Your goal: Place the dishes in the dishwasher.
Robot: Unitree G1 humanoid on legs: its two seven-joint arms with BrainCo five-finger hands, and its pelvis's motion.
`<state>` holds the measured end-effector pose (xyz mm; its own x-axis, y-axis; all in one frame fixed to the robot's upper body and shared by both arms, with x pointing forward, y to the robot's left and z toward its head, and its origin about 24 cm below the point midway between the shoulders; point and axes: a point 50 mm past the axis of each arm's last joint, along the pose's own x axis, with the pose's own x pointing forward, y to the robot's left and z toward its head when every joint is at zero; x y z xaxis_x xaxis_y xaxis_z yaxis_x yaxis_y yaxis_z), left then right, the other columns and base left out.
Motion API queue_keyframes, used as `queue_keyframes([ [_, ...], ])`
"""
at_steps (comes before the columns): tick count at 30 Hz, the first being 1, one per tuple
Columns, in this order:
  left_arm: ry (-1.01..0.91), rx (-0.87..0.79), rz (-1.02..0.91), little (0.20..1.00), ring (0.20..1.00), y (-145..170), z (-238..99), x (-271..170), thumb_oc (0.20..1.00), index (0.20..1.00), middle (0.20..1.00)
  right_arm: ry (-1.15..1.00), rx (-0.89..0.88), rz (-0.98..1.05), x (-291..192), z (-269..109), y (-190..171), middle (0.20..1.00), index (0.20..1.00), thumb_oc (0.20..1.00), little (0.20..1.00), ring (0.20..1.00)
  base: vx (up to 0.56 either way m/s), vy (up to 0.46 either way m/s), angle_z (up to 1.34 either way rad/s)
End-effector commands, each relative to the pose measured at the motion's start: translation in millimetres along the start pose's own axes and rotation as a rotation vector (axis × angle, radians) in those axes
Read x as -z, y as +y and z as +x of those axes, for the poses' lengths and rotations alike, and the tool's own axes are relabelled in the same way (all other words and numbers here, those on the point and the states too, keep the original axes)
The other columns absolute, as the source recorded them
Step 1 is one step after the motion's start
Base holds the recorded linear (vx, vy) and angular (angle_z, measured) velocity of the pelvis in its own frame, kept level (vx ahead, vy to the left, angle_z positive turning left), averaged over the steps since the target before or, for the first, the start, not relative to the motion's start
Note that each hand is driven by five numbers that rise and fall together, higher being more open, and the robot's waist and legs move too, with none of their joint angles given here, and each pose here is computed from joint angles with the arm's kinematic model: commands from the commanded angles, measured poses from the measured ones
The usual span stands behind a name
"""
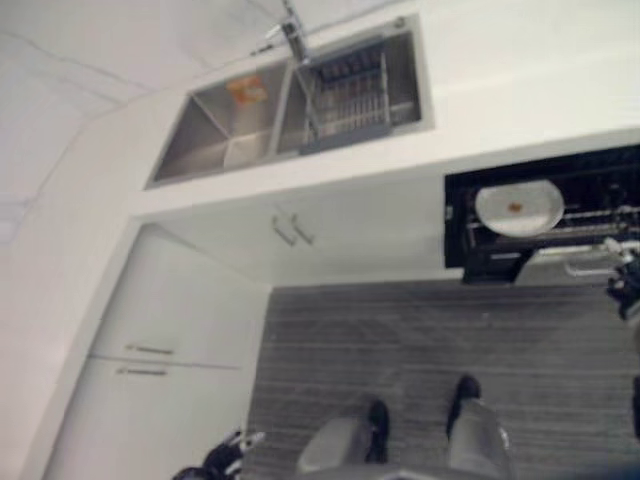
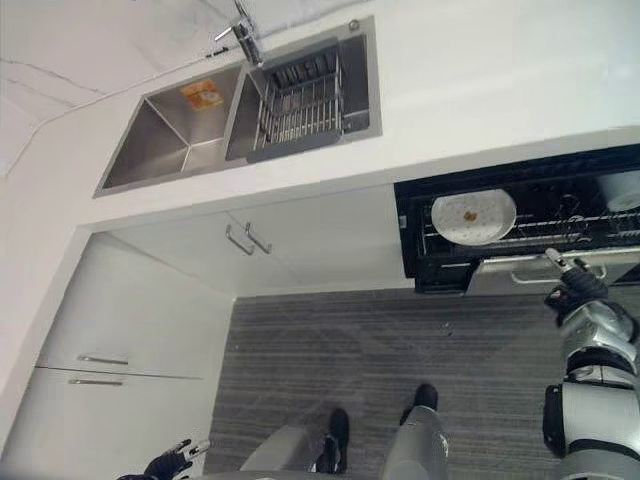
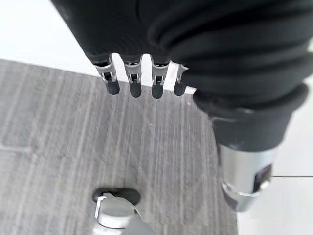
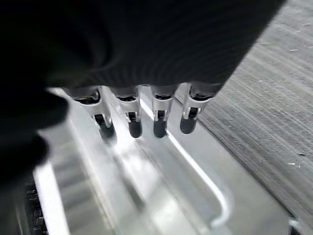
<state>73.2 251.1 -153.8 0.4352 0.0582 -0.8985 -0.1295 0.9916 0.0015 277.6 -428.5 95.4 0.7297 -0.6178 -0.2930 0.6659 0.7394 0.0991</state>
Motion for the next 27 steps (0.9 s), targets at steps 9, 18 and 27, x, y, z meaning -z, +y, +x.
queue_keyframes([
  [9, -0.047, 0.022, 0.020, 1.000, 1.000, 12.0, -4.4, -15.5, 1.000, 1.000, 1.000, -0.414, -0.033, -0.243, -154.2, -19.3, 33.5, 1.000, 1.000, 1.000, 1.000, 1.000, 0.03, -0.080, 0.08],
  [18, -0.019, 0.033, -0.004, 1.000, 1.000, 28.7, -11.7, -4.2, 1.000, 1.000, 1.000, -0.606, -0.192, -0.315, -209.1, -43.2, 68.7, 1.000, 1.000, 1.000, 1.000, 1.000, 0.05, -0.083, 0.01],
  [27, 0.000, 0.028, -0.065, 1.000, 1.000, 45.1, -16.6, -2.2, 1.000, 1.000, 1.000, -0.647, -0.433, -0.182, -219.2, -53.7, 109.1, 1.000, 1.000, 1.000, 1.000, 1.000, 0.06, -0.056, -0.02],
])
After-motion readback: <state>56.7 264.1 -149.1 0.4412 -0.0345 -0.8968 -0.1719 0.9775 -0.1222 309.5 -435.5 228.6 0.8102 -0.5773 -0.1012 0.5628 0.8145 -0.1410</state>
